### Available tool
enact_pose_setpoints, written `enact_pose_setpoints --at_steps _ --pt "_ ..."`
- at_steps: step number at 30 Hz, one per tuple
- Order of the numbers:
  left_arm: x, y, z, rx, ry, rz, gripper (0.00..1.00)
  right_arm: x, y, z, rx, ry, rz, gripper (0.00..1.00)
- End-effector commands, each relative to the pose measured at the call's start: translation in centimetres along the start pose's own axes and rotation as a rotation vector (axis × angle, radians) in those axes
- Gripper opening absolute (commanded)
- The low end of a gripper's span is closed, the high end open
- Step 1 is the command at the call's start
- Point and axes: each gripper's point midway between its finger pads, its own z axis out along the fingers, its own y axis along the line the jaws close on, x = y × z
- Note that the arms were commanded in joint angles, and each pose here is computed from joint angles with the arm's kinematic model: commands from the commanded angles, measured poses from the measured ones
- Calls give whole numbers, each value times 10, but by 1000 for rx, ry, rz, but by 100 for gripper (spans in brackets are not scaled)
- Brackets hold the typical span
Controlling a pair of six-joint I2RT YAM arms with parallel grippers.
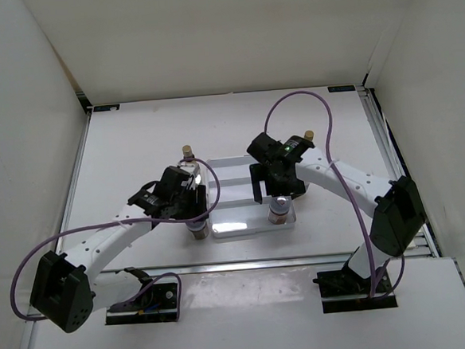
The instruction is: Organize the condiment bottles
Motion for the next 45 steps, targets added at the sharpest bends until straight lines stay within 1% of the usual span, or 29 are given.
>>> enact_pose_setpoints --at_steps 1,2,3,4,6,7,10,11,15,20,25,28,29,35,36,38,40,45 --pt "-1 -8 -6 10 22 18 59 0 -3 4 29 0 9 100" --pt "-1 -8 -6 10 22 18 55 0 -3 4 29 0 9 100" --pt "-4 -9 -9 13 16 18 45 -1 -4 4 36 -6 9 100" --pt "-3 -10 -13 15 11 8 41 2 -6 6 41 1 8 100" --pt "-13 -15 -25 31 -27 0 31 1 -6 3 36 -6 19 100" --pt "-19 -15 -29 29 -52 1 23 4 -7 5 42 2 17 100" --pt "-32 -13 -46 2 -94 0 11 4 -7 5 42 2 17 100" --pt "-42 -16 -56 4 -126 -1 11 4 -7 5 42 2 17 100" --pt "-56 -17 -71 -11 -145 33 11 7 -9 7 48 9 15 100" --pt "-62 -23 -76 7 -140 44 11 7 -9 7 48 10 15 100" --pt "-76 -38 -89 59 -177 43 11 8 -10 7 48 9 24 100" --pt "-81 -52 -92 99 -177 61 11 10 -13 9 61 11 22 100" --pt "-78 -56 -87 116 -150 63 11 10 -13 9 61 11 22 100" --pt "-81 -84 -76 183 -126 113 11 12 -14 8 61 10 31 100" --pt "-83 -85 -76 187 -135 113 11 12 -14 8 61 10 31 100" --pt "-74 -86 -62 186 -95 120 11 13 -16 5 63 13 31 100" --pt "-77 -88 -57 188 -100 120 11 14 -18 5 75 14 38 100" --pt "-75 -92 -35 198 -70 139 11 14 -23 -4 74 -18 52 100"
